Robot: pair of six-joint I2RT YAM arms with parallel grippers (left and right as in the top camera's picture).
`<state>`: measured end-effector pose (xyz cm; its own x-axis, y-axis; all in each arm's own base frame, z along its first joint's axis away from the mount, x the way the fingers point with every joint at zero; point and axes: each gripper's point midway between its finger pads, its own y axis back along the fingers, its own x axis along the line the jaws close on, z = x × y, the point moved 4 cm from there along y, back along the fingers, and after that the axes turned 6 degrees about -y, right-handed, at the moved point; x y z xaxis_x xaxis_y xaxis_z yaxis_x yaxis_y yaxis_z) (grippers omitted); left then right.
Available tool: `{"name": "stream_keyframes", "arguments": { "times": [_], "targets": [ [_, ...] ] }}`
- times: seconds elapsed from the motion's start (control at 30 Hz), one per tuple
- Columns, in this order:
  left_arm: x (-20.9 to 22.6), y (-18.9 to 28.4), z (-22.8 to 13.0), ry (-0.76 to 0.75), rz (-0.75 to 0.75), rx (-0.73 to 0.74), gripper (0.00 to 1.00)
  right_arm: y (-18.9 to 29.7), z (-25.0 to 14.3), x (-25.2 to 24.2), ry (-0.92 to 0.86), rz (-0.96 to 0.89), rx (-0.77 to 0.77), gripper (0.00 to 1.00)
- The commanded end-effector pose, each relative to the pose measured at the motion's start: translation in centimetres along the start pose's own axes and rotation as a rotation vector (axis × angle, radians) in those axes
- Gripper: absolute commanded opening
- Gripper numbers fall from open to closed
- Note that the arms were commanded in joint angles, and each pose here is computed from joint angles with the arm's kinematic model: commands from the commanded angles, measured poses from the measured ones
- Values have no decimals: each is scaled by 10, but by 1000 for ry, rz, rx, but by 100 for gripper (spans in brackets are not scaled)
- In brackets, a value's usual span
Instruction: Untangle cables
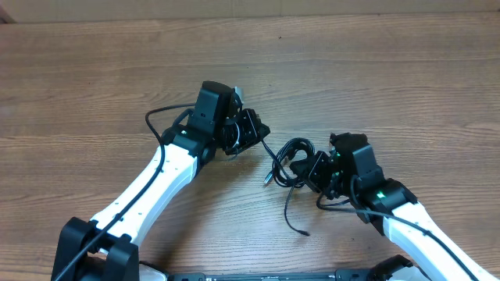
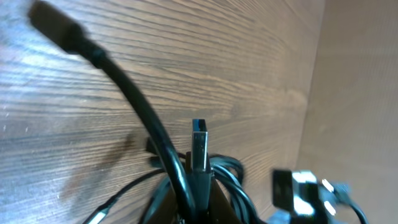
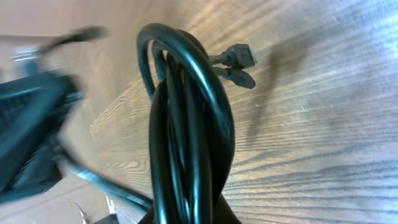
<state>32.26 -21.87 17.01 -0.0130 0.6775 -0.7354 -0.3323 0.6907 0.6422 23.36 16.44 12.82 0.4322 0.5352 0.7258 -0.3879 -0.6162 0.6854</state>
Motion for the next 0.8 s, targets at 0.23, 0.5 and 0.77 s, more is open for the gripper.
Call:
{"name": "stream_keyframes", "arguments": {
  "times": [0.23,0.5,0.77],
  "targets": [
    [-19,-3,-7,-348,90,-82,4,-12,-20,6,-146,26,203,4],
    [-17,-11,-22,-394,213,-111,4,-11,-21,15,-201,61,227,4],
    [-16,-14,-36,-402,228,-62,4,-11,-19,18,-269,67,214,8]
  ]
}}
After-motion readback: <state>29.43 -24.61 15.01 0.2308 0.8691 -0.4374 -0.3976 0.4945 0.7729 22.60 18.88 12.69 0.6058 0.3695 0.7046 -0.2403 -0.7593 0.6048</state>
